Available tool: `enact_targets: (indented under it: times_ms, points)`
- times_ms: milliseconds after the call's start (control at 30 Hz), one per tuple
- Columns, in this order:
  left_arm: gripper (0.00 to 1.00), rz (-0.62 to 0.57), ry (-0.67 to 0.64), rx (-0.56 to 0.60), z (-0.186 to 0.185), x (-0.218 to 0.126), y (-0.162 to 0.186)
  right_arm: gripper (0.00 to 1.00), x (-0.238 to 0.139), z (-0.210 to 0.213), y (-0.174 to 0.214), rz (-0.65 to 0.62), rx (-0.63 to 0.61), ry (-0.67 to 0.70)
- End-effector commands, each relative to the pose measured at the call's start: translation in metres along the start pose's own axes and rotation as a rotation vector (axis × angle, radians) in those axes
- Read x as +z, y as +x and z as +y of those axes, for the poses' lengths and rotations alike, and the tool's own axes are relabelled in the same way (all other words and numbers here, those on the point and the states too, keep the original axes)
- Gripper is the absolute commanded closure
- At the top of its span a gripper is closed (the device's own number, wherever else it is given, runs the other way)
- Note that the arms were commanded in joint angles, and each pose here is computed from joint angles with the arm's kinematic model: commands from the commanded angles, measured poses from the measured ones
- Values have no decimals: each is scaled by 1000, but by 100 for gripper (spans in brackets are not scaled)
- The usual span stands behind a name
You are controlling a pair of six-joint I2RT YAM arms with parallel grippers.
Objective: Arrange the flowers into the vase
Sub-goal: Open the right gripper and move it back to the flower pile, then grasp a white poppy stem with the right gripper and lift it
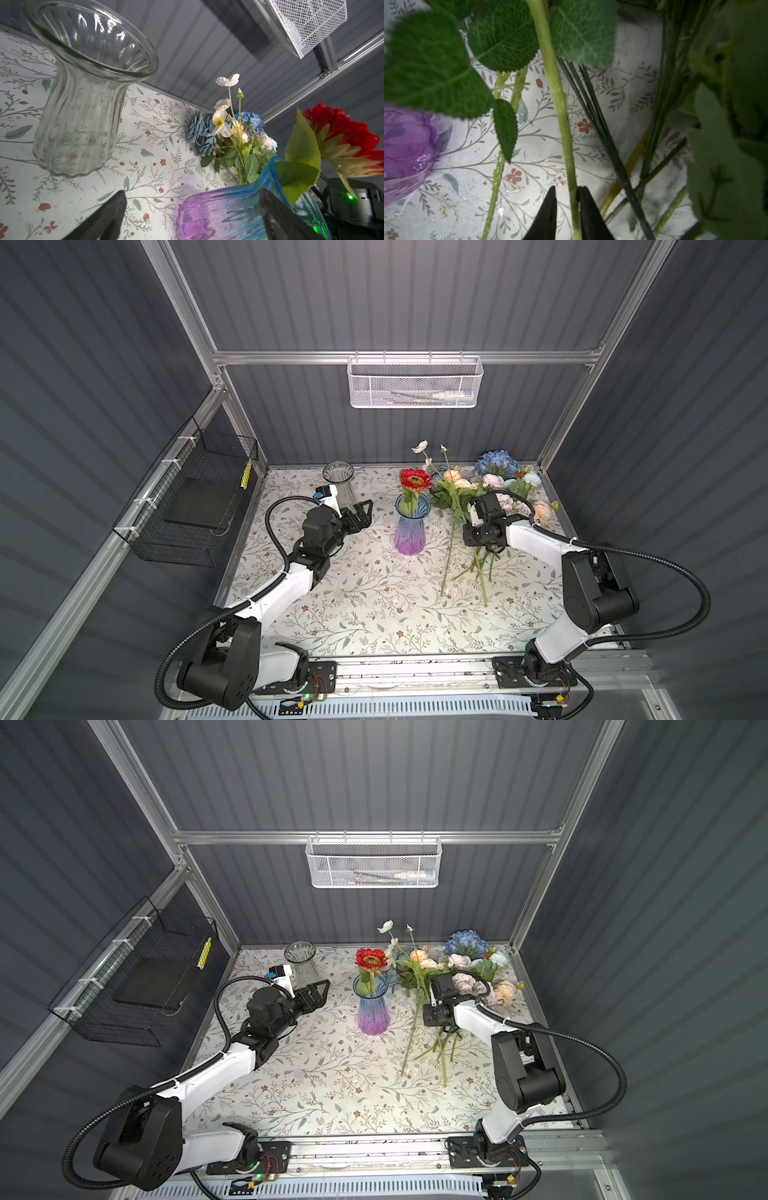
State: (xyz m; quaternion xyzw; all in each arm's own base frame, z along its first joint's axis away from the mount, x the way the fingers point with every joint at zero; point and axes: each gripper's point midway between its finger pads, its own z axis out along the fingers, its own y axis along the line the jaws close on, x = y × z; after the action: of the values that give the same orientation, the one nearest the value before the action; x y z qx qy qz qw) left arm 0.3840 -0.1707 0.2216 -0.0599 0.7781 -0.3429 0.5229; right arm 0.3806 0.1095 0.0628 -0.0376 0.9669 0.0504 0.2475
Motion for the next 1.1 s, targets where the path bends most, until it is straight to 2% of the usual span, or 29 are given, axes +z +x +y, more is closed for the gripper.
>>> enact_targets:
  times_ms: [0,67,300,500,700,933,1067]
  points:
    - [1,-5,25,-10,-5,2,-1,86,-3,0,-4,-2,16,-6]
    - [0,-6,26,-10,-5,1,-1,85,-3,-1,-4,-5,23,-5]
    - [1,-10,29,-6,-7,1,-3,70,2,-4,-2,15,46,11]
    - [1,-12,36,-10,-9,0,-5,67,8,-6,-3,32,66,30]
    - [1,-15,32,-4,-10,0,-7,74,12,0,-2,28,77,-9]
    - [1,-15,25,0,-9,1,-8,99,-7,4,-13,-44,70,-41]
    - [1,-23,14,0,-8,1,-10,100,-31,3,-21,-117,51,-42]
